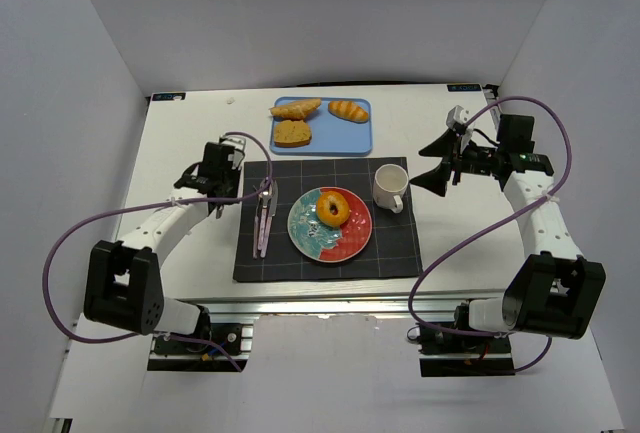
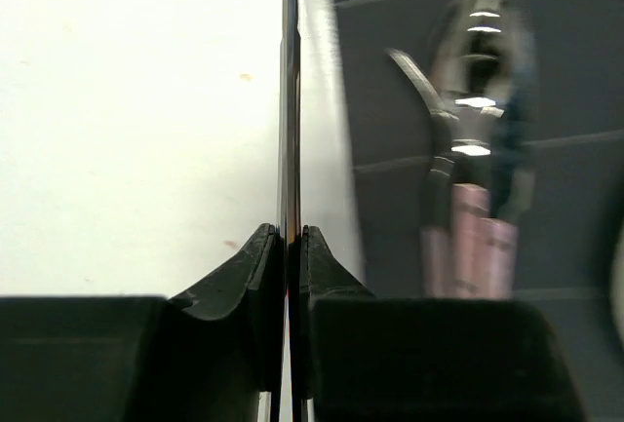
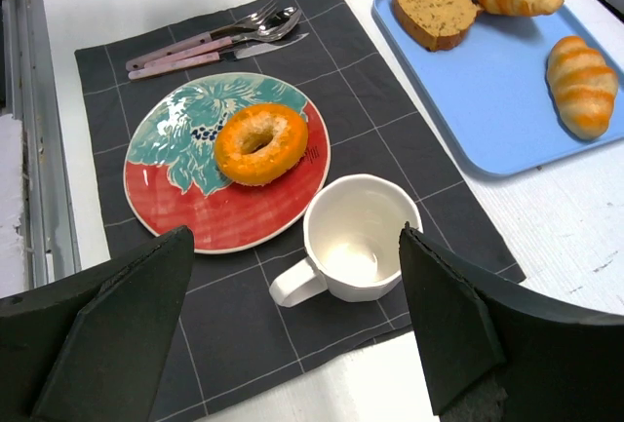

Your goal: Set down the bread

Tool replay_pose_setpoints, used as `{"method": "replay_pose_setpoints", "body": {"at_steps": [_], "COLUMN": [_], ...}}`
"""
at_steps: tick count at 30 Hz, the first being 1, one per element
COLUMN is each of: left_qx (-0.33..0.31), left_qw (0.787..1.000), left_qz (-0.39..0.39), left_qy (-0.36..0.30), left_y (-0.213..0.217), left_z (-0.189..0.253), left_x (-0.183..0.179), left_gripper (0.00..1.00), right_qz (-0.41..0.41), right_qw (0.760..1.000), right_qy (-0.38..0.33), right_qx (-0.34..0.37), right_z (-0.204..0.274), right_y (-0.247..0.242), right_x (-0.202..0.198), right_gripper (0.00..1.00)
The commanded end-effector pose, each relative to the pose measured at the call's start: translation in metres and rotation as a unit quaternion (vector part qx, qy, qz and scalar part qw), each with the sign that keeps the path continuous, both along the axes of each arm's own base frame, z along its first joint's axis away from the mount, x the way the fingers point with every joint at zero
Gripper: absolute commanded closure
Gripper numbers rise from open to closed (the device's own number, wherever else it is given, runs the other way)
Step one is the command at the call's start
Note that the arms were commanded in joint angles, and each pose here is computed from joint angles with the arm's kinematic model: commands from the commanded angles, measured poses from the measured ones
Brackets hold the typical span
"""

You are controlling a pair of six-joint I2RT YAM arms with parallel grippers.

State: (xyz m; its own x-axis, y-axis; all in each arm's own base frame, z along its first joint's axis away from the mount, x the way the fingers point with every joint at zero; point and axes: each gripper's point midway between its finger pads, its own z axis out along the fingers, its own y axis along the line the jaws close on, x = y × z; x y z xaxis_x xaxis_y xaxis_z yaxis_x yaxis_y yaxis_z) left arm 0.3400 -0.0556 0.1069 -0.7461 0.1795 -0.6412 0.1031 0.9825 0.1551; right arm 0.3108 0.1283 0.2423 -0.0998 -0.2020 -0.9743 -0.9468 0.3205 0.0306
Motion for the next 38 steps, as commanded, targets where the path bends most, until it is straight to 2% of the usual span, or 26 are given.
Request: {"method": "replay_pose_setpoints", "body": {"at_steps": [1, 6, 10, 11, 14, 20, 22, 23, 24, 25, 26, 27, 29, 30, 31, 33, 38], "left_qx": [0.059, 0.009, -0.04, -0.049, -0.075, -0.108, -0.111, -0.112, -0.112, -0.113, -0.116, -0.118, -0.127, -0.134, -0.139, -0.156, -0.194], "left_qw": [0.994, 0.998, 0.998, 0.998, 0.996, 0.993, 0.992, 0.992, 0.992, 0.992, 0.992, 0.992, 0.99, 0.989, 0.987, 0.983, 0.964], "left_qz": [-0.005, -0.007, -0.04, -0.034, -0.025, 0.027, 0.035, 0.037, 0.038, 0.041, 0.045, 0.047, 0.053, 0.058, 0.059, 0.062, 0.076], "left_qy": [-0.094, -0.054, 0.004, 0.02, 0.032, 0.049, 0.056, 0.055, 0.048, 0.041, 0.031, 0.023, -0.012, -0.037, -0.05, -0.075, -0.165], "left_y": [0.042, 0.064, 0.048, 0.048, 0.043, 0.06, 0.062, 0.063, 0.063, 0.064, 0.064, 0.064, 0.063, 0.063, 0.062, 0.057, 0.052], "left_z": [0.009, -0.039, -0.072, -0.082, -0.095, -0.108, -0.107, -0.105, -0.099, -0.093, -0.086, -0.079, -0.052, -0.033, -0.023, -0.004, 0.055], "left_x": [0.038, 0.039, 0.037, 0.035, 0.032, 0.027, 0.027, 0.027, 0.028, 0.029, 0.032, 0.033, 0.038, 0.041, 0.042, 0.042, 0.034], "left_gripper": [1.0, 0.97, 0.85, 0.78, 0.7, 0.63, 0.53, 0.44, 0.17, 0.02, 0.02, 0.02, 0.02, 0.02, 0.02, 0.02, 0.02], "right_qz": [0.015, 0.013, 0.014, 0.013, 0.012, 0.011, 0.008, 0.007, 0.0, -0.007, -0.012, -0.041, -0.097, -0.162, -0.19, -0.245, -0.261], "right_qw": [1.0, 1.0, 1.0, 1.0, 1.0, 1.0, 1.0, 1.0, 1.0, 1.0, 1.0, 0.998, 0.993, 0.983, 0.976, 0.964, 0.962], "right_qy": [-0.018, -0.014, -0.016, -0.016, -0.016, -0.015, -0.012, -0.007, -0.003, 0.005, 0.01, 0.037, 0.048, 0.072, 0.093, 0.086, 0.071], "right_qx": [0.005, 0.003, 0.002, 0.001, -0.003, -0.013, -0.016, -0.015, -0.019, -0.021, -0.024, -0.035, -0.046, -0.054, -0.057, -0.067, -0.034], "right_z": [0.014, 0.012, 0.015, 0.016, 0.016, 0.015, 0.014, 0.014, 0.014, 0.014, 0.014, 0.01, 0.011, 0.013, 0.009, 0.019, 0.037], "right_y": [0.001, 0.0, 0.001, 0.0, -0.001, -0.002, -0.003, -0.003, -0.004, -0.006, -0.006, -0.01, -0.018, -0.029, -0.034, -0.048, -0.047], "right_x": [-0.003, -0.005, -0.003, -0.002, 0.001, 0.0, -0.001, -0.001, 0.0, 0.002, 0.003, 0.008, 0.026, 0.041, 0.045, 0.062, 0.079], "right_gripper": [0.11, 0.11, 0.11, 0.11, 0.11, 0.11, 0.11, 0.11, 0.11, 0.11, 0.11, 0.11, 0.11, 0.11, 0.11, 0.11, 0.1]}}
